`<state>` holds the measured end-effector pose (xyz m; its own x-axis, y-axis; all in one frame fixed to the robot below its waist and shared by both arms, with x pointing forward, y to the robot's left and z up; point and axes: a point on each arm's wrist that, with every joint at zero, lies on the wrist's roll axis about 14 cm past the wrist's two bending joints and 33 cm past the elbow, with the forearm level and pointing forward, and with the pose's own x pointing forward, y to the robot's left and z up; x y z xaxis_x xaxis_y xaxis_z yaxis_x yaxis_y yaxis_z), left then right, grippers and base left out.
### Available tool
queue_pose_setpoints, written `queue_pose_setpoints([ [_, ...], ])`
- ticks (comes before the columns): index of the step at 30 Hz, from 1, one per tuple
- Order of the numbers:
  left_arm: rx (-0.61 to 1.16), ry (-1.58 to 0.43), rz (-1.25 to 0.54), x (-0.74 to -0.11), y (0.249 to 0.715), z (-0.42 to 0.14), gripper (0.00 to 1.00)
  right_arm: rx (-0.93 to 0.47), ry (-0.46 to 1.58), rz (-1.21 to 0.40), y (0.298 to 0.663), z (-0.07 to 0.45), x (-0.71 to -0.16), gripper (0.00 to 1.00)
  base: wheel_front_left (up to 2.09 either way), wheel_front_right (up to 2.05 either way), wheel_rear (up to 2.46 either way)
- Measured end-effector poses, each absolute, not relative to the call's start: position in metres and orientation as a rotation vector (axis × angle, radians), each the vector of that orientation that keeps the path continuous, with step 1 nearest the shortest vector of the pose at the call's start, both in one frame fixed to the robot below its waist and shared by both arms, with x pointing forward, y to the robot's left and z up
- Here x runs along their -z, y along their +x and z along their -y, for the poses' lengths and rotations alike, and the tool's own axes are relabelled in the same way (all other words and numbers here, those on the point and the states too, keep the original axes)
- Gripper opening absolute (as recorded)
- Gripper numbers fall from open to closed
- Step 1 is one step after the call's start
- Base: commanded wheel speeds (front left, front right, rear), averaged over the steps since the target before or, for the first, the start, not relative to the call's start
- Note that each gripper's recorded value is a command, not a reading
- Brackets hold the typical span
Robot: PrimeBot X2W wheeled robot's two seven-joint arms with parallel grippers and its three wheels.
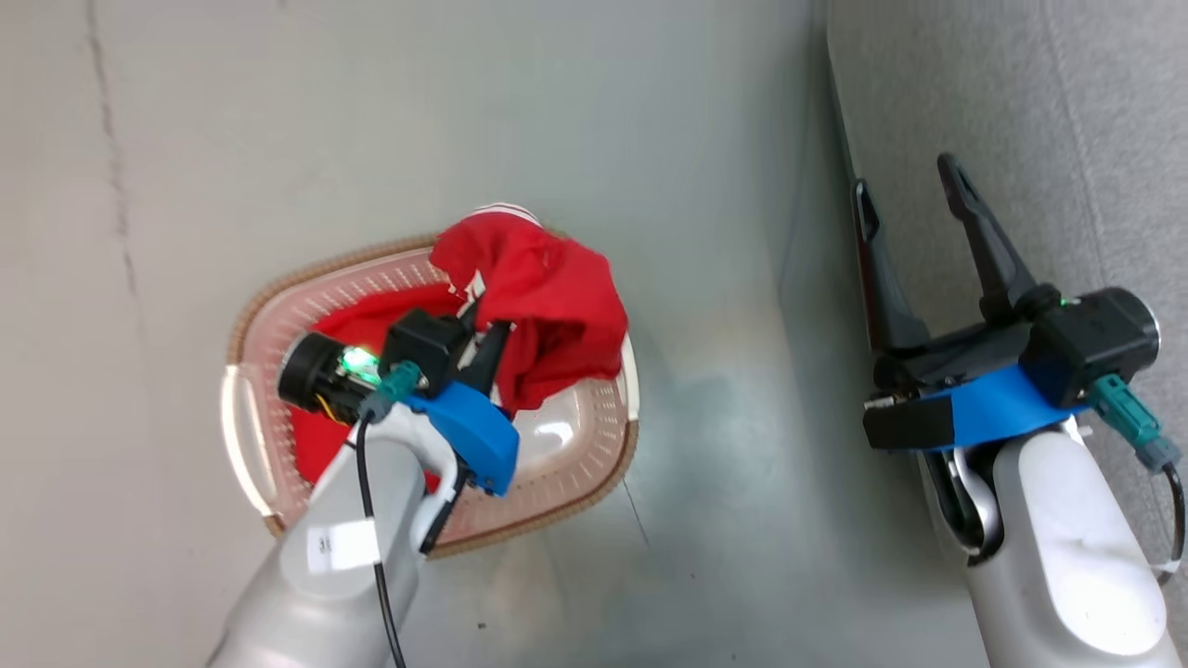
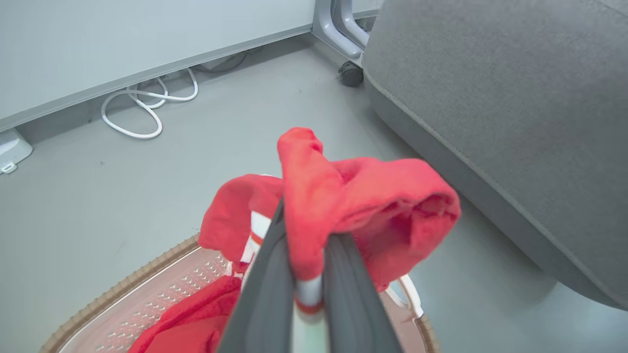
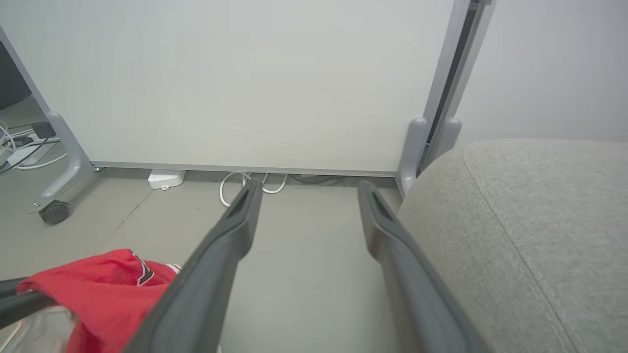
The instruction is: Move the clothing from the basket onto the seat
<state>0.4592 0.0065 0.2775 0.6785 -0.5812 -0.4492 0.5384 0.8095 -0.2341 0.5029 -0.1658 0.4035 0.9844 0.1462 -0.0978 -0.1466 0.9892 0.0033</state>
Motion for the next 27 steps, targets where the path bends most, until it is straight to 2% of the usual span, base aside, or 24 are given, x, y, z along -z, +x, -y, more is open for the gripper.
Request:
queue_pose_setpoints([
  [17,0.597,-0.068,-0.119,-0.44,0.47,-0.011,0.0,-0.169,0.006,-0.016,0.459,0.156,-0.461,1.0,0.0,0.0,0.0],
  [27,0.614,-0.026,0.053,-0.511,0.467,-0.007,0.0,-0.182,0.017,0.032,0.438,0.15,-0.486,1.0,0.0,0.0,0.0],
])
